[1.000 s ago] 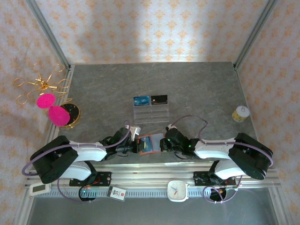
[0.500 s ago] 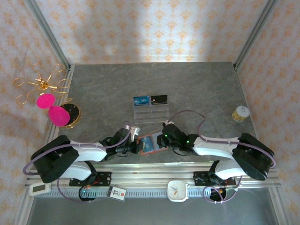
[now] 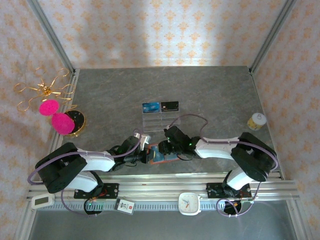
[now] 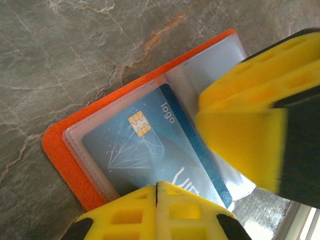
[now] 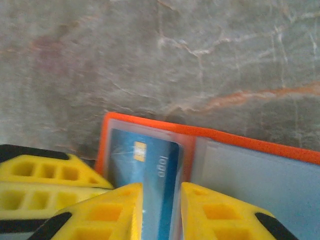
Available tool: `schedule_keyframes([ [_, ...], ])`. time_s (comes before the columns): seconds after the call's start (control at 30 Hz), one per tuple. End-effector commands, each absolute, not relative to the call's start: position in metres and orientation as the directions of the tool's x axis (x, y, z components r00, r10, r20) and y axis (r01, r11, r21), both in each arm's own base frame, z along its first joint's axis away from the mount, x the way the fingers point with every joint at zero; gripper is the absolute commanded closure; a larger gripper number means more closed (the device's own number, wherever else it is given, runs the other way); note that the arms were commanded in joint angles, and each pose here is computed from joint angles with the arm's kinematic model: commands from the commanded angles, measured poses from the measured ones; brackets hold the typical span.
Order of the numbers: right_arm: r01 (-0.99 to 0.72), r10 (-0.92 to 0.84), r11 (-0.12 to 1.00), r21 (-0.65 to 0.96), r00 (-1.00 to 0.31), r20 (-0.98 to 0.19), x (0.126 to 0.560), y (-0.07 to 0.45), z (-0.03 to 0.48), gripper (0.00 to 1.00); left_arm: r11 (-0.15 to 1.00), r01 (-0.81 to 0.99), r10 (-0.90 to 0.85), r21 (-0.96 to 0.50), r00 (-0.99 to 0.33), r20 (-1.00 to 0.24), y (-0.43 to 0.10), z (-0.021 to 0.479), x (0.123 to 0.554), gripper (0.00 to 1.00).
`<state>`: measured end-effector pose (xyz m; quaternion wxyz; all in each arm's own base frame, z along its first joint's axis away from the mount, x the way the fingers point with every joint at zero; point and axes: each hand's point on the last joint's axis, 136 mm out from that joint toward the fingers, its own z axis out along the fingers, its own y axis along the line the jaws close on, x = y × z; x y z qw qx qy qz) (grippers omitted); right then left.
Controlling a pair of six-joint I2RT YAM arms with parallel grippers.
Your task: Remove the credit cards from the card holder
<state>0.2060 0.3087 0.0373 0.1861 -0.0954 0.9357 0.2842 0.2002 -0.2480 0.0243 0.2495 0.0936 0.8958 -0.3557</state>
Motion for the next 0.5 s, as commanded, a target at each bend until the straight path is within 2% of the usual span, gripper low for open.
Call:
schedule_keyframes([
  [0.0,-0.265,-0.061,0.833,0.486,-0.917,-0.395,0.210,0.308,0.033,0.76,0.730,0.370,0.005,-0.575,-0.844,-0.536,-0.245,0.024,0.201,1.00],
  [0.17,-0.229,-0.040,0.853,0.469,-0.925,-0.379,0.210,0.301,0.025,0.77,0.723,0.372,0.006,-0.582,-0.846,-0.534,-0.246,0.023,0.201,1.00],
  [0.33,-0.256,-0.070,0.813,0.523,-0.934,-0.350,0.200,0.314,0.023,0.82,0.711,0.379,0.014,-0.593,-0.850,-0.526,-0.250,0.022,0.201,1.00],
  [0.47,-0.260,-0.071,0.816,0.516,-0.932,-0.356,0.200,0.315,0.023,0.93,0.708,0.373,0.015,-0.599,-0.857,-0.516,-0.252,0.019,0.200,1.00],
])
